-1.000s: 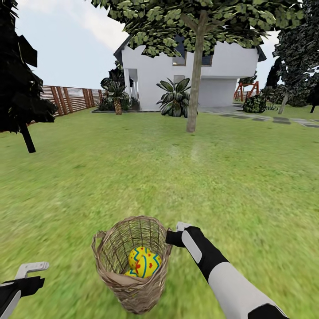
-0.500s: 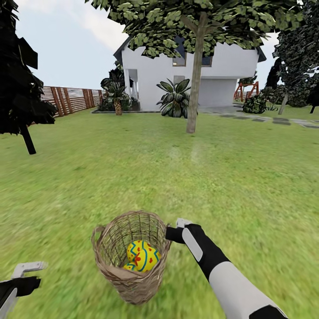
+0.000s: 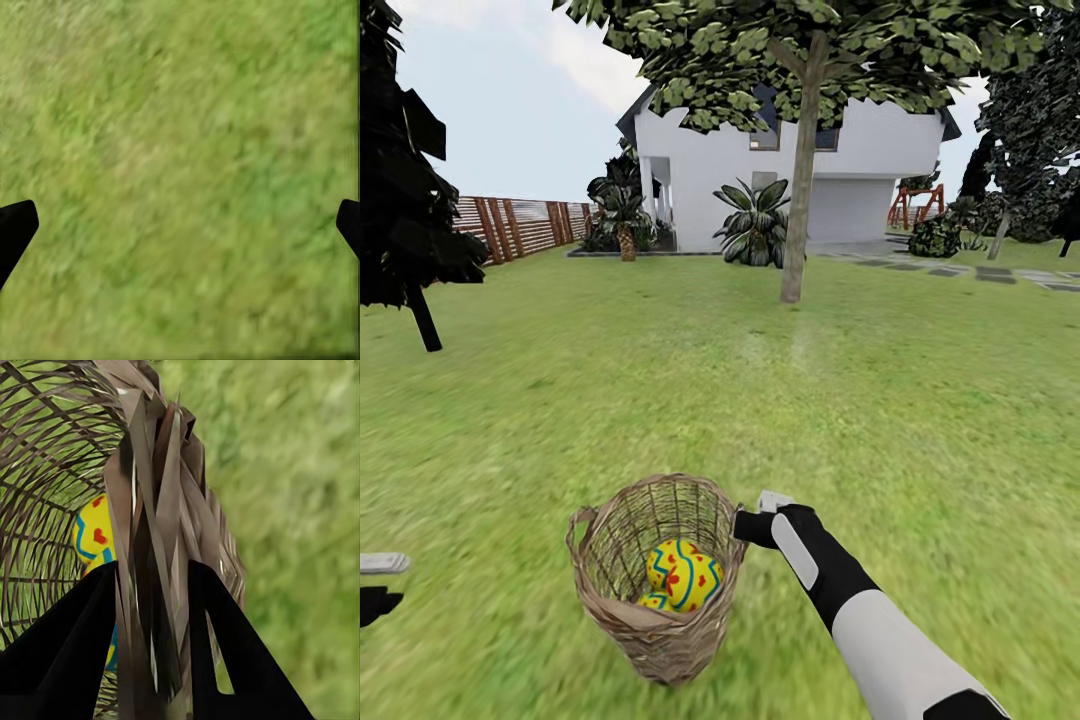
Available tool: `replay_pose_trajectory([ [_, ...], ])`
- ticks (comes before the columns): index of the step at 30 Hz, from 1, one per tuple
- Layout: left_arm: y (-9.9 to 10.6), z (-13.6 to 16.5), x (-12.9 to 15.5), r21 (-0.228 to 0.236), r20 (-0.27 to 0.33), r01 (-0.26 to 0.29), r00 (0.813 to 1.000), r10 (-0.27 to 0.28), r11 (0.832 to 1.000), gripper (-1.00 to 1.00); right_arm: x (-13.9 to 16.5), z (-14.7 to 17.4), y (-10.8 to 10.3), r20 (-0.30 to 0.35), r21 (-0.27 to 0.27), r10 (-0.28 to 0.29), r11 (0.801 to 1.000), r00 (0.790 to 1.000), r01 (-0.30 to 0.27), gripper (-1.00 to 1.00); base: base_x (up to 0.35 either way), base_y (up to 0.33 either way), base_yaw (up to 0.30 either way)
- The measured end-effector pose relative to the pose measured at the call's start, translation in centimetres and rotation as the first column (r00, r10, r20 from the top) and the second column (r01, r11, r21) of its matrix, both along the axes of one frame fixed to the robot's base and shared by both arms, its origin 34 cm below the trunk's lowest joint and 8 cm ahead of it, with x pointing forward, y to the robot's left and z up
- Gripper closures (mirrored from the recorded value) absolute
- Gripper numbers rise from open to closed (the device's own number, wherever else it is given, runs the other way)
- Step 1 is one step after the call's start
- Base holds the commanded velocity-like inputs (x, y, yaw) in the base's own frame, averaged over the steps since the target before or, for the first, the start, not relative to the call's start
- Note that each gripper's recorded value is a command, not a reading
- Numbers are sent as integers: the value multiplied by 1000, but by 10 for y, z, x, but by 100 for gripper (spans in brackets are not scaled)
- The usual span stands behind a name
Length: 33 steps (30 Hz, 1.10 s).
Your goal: Take the three Easter eggs out of the wicker basket on the lawn in the garden, then place them on the lawn next to a single tree (choose any tree) so that all three eggs are next to the same tree and none are left in the basket.
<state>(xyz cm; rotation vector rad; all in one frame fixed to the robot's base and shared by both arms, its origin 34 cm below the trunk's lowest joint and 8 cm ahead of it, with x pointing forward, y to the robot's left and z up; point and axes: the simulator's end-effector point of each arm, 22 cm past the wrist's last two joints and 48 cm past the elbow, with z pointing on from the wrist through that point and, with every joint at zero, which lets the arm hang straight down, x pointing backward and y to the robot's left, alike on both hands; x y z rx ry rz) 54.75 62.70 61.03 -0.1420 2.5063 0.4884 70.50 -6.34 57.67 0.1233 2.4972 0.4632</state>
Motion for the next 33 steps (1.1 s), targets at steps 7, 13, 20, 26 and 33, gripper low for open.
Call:
replay_pose_trajectory([
  [7, 3, 19, 4, 0, 6, 3, 1000, -3, 1000, -100, 2, 14, 0, -2, 0, 0, 1000, 1000, 0, 100, 0, 0, 0],
  [13, 23, 48, 5, 43, 16, 3, 1000, -4, 999, -100, 4, 26, 0, 0, 0, -1, 1000, 1000, 1, 100, 0, 0, 0],
  [20, 42, 80, 8, 65, 51, -12, 999, 9, 998, -100, 7, 40, 0, -1, 2, -1, 1000, 1000, 1, 100, 0, 0, -17],
  [26, 47, 92, 10, 57, 82, -32, 996, 27, 998, -100, 7, 41, 0, -4, -1, 0, 1000, 1000, 0, 100, 1, 0, -190],
  [33, 47, 93, 11, 54, 87, -33, 996, 29, 998, -100, 6, 41, 0, -4, -1, 1, 1000, 1000, -1, 100, 230, 0, -33],
])
